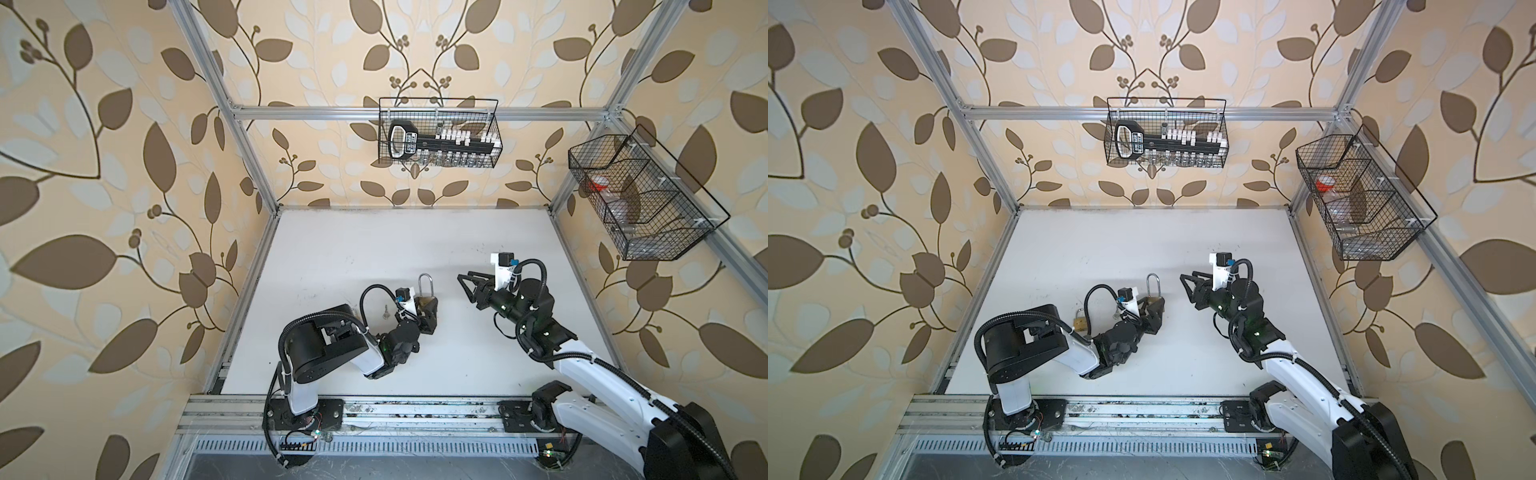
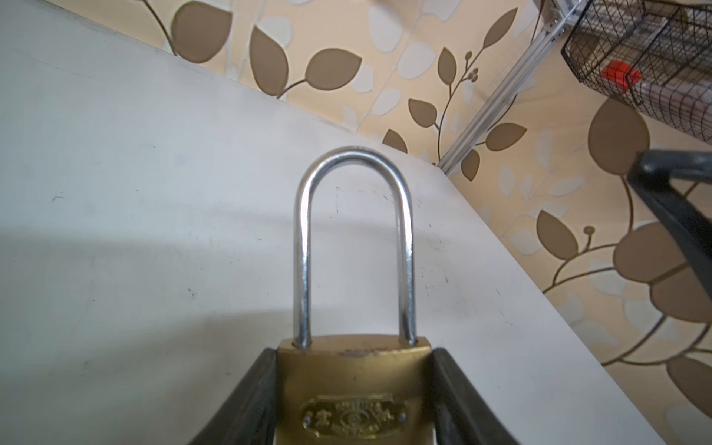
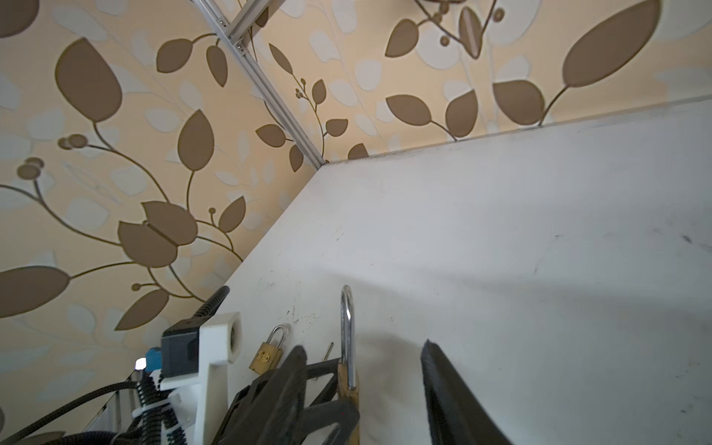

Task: Unlock with the key
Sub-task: 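Open the right gripper, leave the key in the lock, draw back, then move the right gripper to the padlock shackle and close on it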

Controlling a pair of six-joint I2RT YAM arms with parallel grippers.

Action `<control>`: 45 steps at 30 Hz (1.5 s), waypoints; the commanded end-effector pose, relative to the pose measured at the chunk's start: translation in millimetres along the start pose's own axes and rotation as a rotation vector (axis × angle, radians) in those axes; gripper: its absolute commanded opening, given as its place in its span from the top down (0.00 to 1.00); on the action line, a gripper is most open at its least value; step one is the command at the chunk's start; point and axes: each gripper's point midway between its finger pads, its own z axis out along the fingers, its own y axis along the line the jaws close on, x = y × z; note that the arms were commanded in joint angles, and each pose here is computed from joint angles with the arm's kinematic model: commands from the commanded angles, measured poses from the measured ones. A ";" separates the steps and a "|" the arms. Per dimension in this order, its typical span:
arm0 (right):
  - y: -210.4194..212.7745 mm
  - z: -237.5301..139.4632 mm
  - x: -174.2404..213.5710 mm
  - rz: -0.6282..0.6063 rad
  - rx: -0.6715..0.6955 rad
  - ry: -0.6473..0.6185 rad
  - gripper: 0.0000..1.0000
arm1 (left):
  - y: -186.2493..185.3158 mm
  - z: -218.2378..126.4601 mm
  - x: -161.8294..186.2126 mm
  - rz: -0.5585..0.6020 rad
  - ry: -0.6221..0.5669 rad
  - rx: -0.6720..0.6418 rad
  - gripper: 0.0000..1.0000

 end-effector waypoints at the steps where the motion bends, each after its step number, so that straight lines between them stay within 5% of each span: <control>1: 18.2 9.0 5.6 0.002 -0.096 0.040 0.51 | -33.5 -1.9 -29.4 -0.018 -0.099 0.129 1.00; 35: 18.8 16.6 16.1 -0.037 -0.060 0.068 0.51 | -69.3 -10.5 -17.8 0.169 -0.041 0.310 1.00; 45: 1.5 17.1 19.1 -0.012 0.022 0.101 0.55 | -40.6 -11.8 -44.5 0.124 -0.144 0.127 1.00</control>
